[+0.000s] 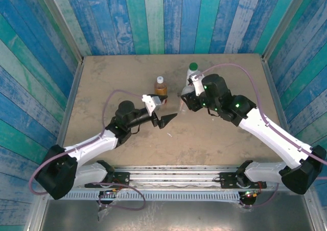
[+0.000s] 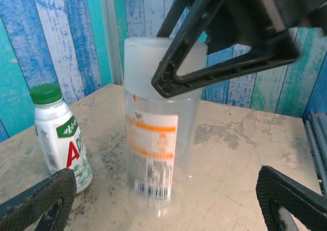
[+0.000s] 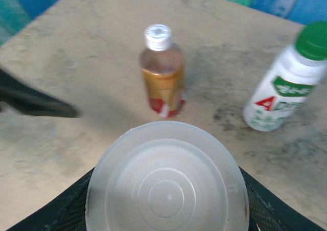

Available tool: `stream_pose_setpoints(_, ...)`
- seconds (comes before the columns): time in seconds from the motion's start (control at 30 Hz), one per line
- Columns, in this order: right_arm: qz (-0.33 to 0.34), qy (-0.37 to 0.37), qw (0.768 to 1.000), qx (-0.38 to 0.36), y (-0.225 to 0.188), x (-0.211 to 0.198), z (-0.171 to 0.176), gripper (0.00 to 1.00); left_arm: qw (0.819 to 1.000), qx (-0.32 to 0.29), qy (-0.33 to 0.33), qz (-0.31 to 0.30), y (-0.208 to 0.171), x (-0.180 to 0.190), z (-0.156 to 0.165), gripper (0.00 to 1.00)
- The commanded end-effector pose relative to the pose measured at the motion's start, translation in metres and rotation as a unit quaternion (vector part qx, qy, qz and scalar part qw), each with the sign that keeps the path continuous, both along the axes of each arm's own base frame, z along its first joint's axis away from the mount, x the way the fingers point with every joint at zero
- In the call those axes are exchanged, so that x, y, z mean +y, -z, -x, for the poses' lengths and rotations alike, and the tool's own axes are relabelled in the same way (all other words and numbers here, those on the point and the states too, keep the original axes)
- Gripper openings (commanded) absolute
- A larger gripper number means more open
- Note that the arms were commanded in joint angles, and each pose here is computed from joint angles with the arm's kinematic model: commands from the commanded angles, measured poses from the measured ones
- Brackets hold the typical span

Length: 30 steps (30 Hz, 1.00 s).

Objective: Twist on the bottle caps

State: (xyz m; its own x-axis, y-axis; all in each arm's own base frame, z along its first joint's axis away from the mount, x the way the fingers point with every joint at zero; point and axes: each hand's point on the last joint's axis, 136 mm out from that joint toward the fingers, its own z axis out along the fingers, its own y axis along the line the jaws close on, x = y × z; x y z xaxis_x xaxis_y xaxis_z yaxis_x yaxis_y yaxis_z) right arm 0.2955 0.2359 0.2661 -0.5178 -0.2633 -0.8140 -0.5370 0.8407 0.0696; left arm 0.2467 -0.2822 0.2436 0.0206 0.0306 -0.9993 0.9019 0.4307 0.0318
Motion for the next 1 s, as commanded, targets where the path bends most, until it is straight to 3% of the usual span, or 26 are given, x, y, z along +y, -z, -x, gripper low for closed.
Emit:
stream_pose_setpoints(0.0, 0.015, 0.053, 0.997, -0.055, 0.001, -0.028, -0.027, 0.45, 0.999, 0.012, -0.028, 0.018, 0.002, 0.011, 0.001, 0.94)
stream_pose_setpoints(0.17, 0.023, 0.101, 0.992, -0.078, 0.017, -0.060, -0.058, 0.46, 0.999, 0.026, -0.037, 0.025, 0.007, 0.018, 0.006, 0.94)
stream_pose_setpoints(0.4, 0.041, 0.096, 0.993, -0.047, 0.049, -0.060, -0.086, 0.48, 0.998, 0.033, -0.042, 0.025, 0.007, 0.020, 0.005, 0.94)
stream_pose_setpoints(0.97, 0.041, 0.077, 0.996, 0.009, 0.111, -0.044, -0.093, 0.54, 0.999, 0.034, -0.026, 0.022, 0.001, 0.013, 0.004, 0.94)
